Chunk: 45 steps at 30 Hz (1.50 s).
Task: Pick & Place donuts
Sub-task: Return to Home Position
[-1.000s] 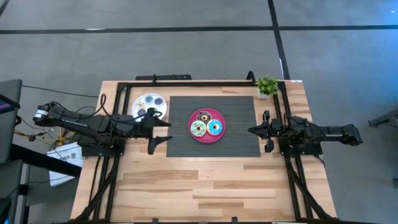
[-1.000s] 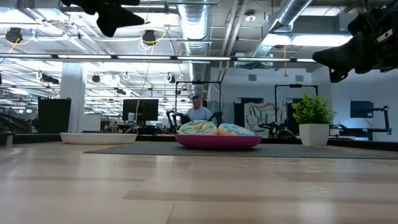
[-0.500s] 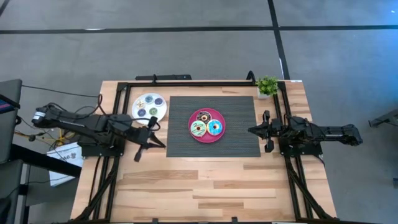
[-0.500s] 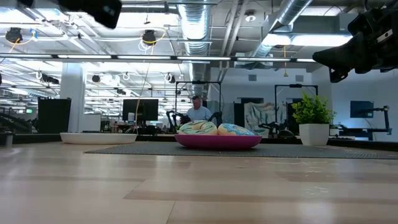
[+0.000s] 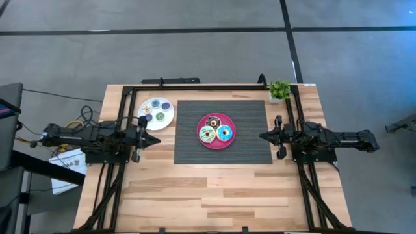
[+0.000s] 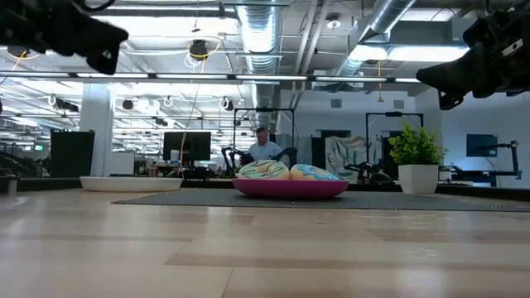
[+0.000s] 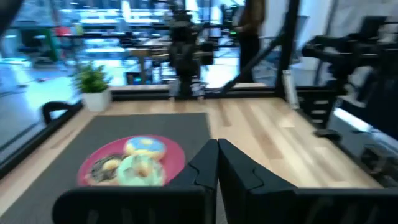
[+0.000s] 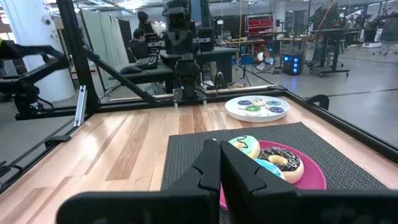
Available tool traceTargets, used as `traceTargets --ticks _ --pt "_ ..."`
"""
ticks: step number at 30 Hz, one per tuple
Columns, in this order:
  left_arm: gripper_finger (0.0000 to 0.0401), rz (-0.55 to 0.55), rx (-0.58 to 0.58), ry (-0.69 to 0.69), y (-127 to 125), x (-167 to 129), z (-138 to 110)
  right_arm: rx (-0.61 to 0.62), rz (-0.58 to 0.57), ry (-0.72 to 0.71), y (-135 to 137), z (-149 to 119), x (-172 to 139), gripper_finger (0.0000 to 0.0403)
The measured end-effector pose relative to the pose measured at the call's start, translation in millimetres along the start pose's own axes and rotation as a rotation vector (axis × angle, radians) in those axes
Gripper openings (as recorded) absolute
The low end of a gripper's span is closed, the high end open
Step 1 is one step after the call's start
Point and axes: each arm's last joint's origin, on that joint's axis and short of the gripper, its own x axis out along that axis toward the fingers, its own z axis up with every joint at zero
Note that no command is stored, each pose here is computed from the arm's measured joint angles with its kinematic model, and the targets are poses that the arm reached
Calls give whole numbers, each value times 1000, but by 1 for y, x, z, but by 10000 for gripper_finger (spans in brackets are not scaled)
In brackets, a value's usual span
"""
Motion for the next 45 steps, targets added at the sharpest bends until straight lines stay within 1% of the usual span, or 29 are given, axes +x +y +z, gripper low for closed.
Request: traceTargets --ticks 2,4,7,10,12,14,16,17,20,27,33,45 --pt "0 52 -1 -3 1 -6 -7 0 0 0 0 0 0 0" --pt "0 68 18 -23 1 -11 -11 0 0 0 0 0 0 0" --pt "0 35 38 -52 0 -15 -19 0 0 0 0 0 0 0" --pt "0 -32 43 -3 -2 -11 -31 0 0 0 0 0 0 0" --pt "0 -58 38 -32 -3 -8 -36 0 0 0 0 0 0 0" --pt "0 -57 24 -60 -3 -5 -46 0 0 -1 0 0 0 0" --pt "0 -42 17 -117 -3 -4 -45 0 0 1 0 0 0 0" --pt "0 -23 24 -119 -2 -4 -45 0 0 1 0 0 0 0" --pt "0 23 61 -72 -1 -3 -49 0 0 1 0 0 0 0" --pt "0 99 107 -76 1 -3 -48 0 0 1 0 0 0 0" --pt "0 93 56 -77 1 -3 -49 0 0 1 0 0 0 0" --pt "0 91 43 -75 1 -3 -49 0 0 1 0 0 0 0"
